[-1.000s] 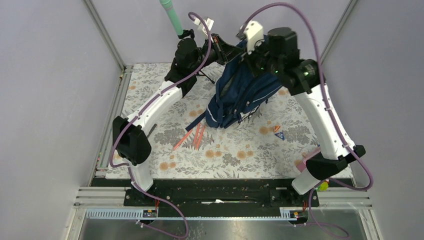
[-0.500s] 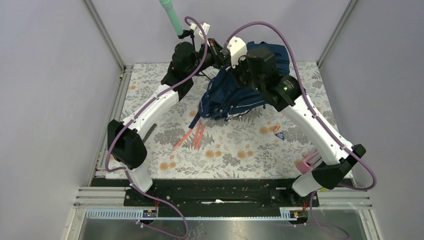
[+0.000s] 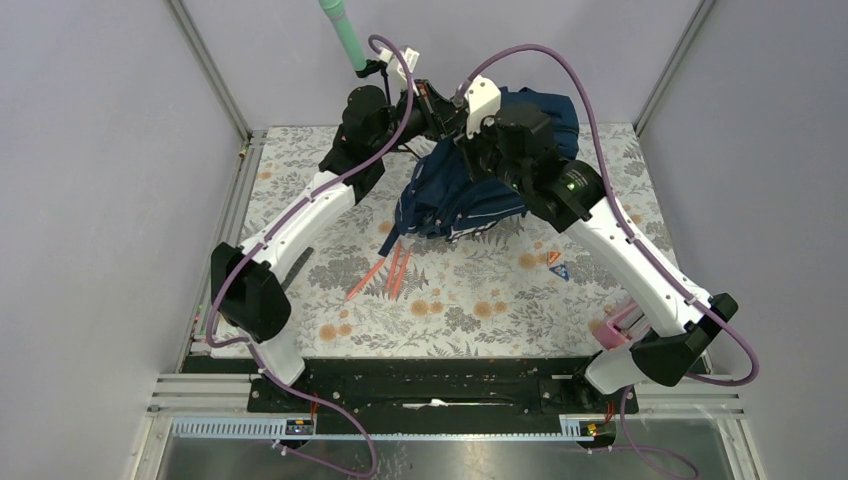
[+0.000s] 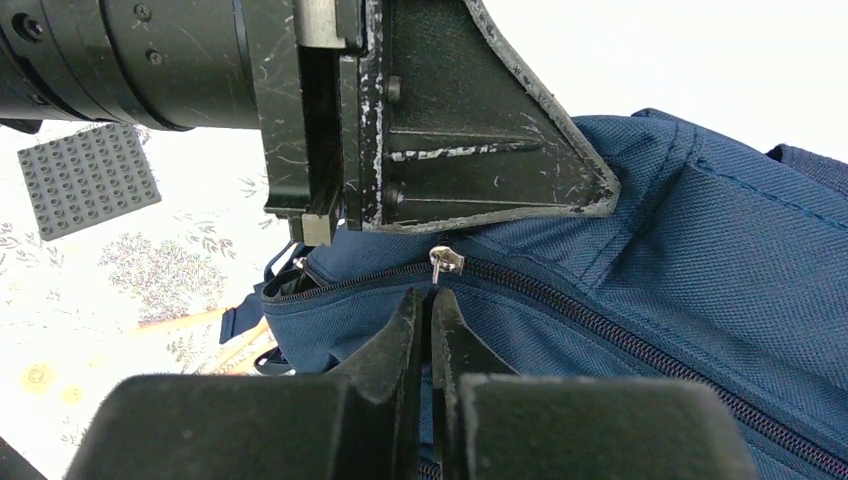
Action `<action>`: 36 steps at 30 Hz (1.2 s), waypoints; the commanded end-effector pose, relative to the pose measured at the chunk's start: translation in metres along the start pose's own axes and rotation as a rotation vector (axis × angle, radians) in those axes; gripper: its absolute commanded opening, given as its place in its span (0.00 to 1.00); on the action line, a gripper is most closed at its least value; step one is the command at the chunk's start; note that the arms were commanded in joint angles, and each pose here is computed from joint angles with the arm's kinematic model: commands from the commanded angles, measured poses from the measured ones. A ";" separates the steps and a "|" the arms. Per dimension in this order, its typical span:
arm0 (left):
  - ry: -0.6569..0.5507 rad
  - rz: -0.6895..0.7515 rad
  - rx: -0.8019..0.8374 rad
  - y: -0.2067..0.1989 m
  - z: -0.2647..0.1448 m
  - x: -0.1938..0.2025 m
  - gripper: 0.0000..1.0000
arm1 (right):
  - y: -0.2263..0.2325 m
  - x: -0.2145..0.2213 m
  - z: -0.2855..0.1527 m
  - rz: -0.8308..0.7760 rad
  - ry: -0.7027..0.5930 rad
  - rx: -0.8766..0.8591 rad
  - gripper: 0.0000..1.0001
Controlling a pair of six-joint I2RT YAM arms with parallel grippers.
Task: Pack the student bag
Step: Zip the student bag at the center of the board.
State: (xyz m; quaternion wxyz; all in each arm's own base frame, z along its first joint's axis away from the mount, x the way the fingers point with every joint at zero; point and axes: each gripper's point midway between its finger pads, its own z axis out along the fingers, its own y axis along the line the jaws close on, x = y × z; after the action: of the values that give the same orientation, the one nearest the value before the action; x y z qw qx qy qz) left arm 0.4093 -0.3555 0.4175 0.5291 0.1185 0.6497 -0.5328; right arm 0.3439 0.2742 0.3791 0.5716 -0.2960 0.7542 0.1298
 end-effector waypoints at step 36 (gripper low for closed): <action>-0.150 0.225 0.243 -0.047 -0.035 -0.048 0.00 | -0.160 0.054 -0.067 0.269 0.005 0.220 1.00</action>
State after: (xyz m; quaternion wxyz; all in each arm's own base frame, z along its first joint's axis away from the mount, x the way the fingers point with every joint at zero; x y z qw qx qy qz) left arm 0.3924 -0.3476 0.4135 0.5432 0.1907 0.6031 -0.5522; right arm 0.3633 0.0977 0.3602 0.5500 -0.0960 0.8197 0.1277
